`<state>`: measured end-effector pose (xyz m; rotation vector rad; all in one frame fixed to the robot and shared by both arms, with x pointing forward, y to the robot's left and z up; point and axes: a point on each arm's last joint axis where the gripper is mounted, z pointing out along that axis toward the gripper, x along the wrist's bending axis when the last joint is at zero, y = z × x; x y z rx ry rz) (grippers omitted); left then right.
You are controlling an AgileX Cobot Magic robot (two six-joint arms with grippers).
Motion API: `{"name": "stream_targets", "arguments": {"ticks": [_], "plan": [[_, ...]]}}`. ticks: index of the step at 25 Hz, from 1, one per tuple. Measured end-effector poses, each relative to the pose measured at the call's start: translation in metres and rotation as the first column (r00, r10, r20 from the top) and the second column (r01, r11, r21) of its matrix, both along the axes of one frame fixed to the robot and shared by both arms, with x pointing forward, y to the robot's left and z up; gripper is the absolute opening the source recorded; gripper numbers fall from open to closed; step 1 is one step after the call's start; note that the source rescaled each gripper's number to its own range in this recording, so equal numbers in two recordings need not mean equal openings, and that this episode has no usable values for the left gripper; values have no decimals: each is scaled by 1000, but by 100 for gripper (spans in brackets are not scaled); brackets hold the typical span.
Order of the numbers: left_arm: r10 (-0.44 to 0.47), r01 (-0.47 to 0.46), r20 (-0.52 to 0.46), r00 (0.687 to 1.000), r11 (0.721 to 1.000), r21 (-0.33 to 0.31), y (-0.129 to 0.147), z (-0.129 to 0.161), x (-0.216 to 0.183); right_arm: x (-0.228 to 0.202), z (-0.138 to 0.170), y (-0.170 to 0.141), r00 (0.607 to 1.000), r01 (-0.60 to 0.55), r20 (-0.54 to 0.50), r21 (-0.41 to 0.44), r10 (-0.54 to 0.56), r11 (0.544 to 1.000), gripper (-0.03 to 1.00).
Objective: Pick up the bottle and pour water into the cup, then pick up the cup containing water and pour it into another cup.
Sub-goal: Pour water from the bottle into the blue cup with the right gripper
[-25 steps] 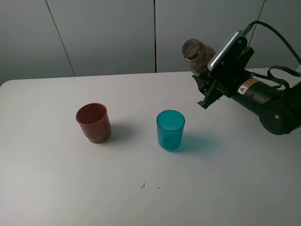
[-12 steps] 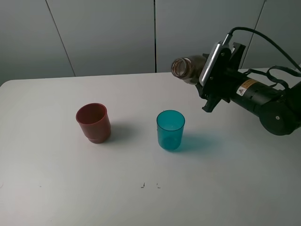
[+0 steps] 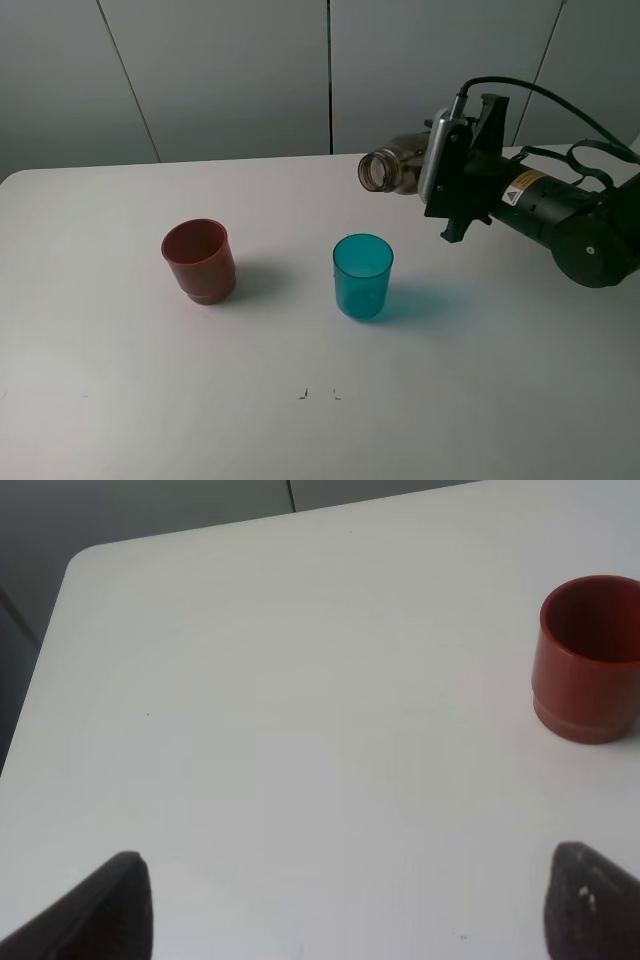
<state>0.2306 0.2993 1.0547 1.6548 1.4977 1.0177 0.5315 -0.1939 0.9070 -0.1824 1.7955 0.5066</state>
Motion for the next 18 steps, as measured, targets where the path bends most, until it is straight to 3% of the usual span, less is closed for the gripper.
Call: {"name": "stream_targets", "arguments": {"ticks": [11, 18], "plan": [[0, 0, 0, 1000, 1000, 0, 0, 0, 0, -2, -5, 2, 997, -73, 24, -173, 79, 982, 0], [0, 0, 0, 1000, 1000, 0, 0, 0, 0, -3, -5, 3, 996, -80, 25, -185, 86, 979, 0]]}}
